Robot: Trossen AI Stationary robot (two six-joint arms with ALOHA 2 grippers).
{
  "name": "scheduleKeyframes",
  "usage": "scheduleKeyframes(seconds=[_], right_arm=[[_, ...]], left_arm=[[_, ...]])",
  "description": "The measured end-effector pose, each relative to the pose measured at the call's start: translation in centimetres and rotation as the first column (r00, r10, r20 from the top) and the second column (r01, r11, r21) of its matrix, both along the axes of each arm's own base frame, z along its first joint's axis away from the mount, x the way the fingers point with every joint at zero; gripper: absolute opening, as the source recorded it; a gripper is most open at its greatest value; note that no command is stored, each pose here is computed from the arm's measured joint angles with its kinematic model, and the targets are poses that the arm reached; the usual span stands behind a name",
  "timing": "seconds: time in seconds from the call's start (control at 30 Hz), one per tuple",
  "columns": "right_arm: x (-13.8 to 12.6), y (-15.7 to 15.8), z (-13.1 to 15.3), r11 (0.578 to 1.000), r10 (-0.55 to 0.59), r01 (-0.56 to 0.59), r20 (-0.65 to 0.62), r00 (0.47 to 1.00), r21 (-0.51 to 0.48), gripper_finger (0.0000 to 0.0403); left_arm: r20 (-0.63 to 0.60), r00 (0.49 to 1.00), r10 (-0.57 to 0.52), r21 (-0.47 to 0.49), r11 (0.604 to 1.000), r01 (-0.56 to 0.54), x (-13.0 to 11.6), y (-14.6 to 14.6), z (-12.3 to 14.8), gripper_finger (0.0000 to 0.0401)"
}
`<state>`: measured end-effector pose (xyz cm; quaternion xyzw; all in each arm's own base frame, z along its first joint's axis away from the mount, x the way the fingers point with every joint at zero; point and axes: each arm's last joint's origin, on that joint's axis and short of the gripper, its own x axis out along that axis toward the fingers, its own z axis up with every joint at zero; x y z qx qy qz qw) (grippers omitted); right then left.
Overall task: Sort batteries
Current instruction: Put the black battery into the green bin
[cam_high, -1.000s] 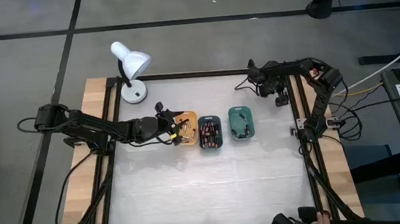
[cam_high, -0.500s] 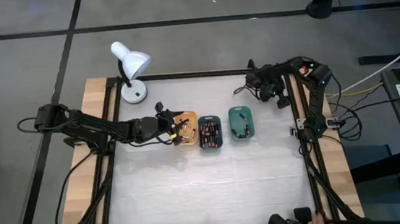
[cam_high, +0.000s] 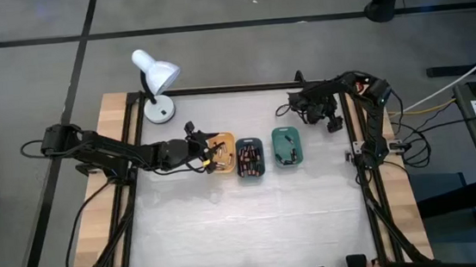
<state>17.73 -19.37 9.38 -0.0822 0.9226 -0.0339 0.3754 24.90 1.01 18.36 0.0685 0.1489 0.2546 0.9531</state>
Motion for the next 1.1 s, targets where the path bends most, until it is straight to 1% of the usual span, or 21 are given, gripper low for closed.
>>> scheduleKeyframes(seconds=[0.13,0.27,0.47,0.57,0.67,0.7,0.77,0.87,0.93,1.03,1.1], right_arm=[[0.4,0.8,0.1,1.000,-0.024,0.024,0.013,1.000,0.015,0.0305],[0.6,1.0,0.0,0.999,-0.041,0.040,0.027,0.999,0.034,0.0252],[0.2,0.6,0.1,0.997,-0.065,0.064,0.035,0.997,0.042,0.0142],[0.5,0.3,0.2,0.997,-0.073,0.071,0.059,0.996,0.039,0.0081],[0.9,0.1,0.6,0.994,-0.094,0.089,0.089,0.992,0.061,0.0027],[1.2,0.0,0.8,0.993,-0.103,0.096,0.101,0.989,0.070,0.0019],[1.7,-0.4,1.3,0.990,-0.138,0.131,0.131,0.982,0.062,0.0019],[2.4,-1.0,2.6,0.980,-0.200,0.197,0.153,0.968,0.033,0.0036],[2.8,-1.3,3.6,0.976,-0.216,0.215,0.144,0.966,0.022,0.0038],[3.4,-1.9,5.7,0.971,-0.236,0.241,0.183,0.954,-0.005,0.0027],[3.7,-2.0,7.2,0.963,-0.265,0.268,0.223,0.938,0.016,0.0019]], left_arm=[[0.001,1.000,0.000,-0.002,1.000,0.000,0.0,0.0,0.0,0.0156],[0.002,1.000,0.001,-0.003,1.000,-0.001,0.0,0.0,0.0,0.0156],[0.003,1.000,0.001,-0.004,1.000,-0.001,0.0,0.0,0.0,0.0156],[0.003,1.000,0.001,-0.004,1.000,-0.001,0.0,0.0,0.0,0.0156],[0.003,1.000,0.001,-0.004,1.000,-0.001,0.0,0.0,0.0,0.0156],[0.003,1.000,0.001,-0.004,1.000,-0.001,0.0,0.0,0.0,0.0156],[0.003,1.000,0.001,-0.004,1.000,-0.001,0.0,0.0,0.0,0.0156],[0.003,1.000,0.001,-0.004,1.000,-0.001,0.0,0.0,0.0,0.0156],[0.003,1.000,0.001,-0.004,1.000,-0.001,0.0,0.0,0.0,0.0156],[0.004,1.000,0.001,-0.004,1.000,-0.001,0.0,0.0,0.0,0.0156],[0.004,1.000,0.001,-0.004,1.000,-0.001,0.0,0.0,0.0,0.0156]])
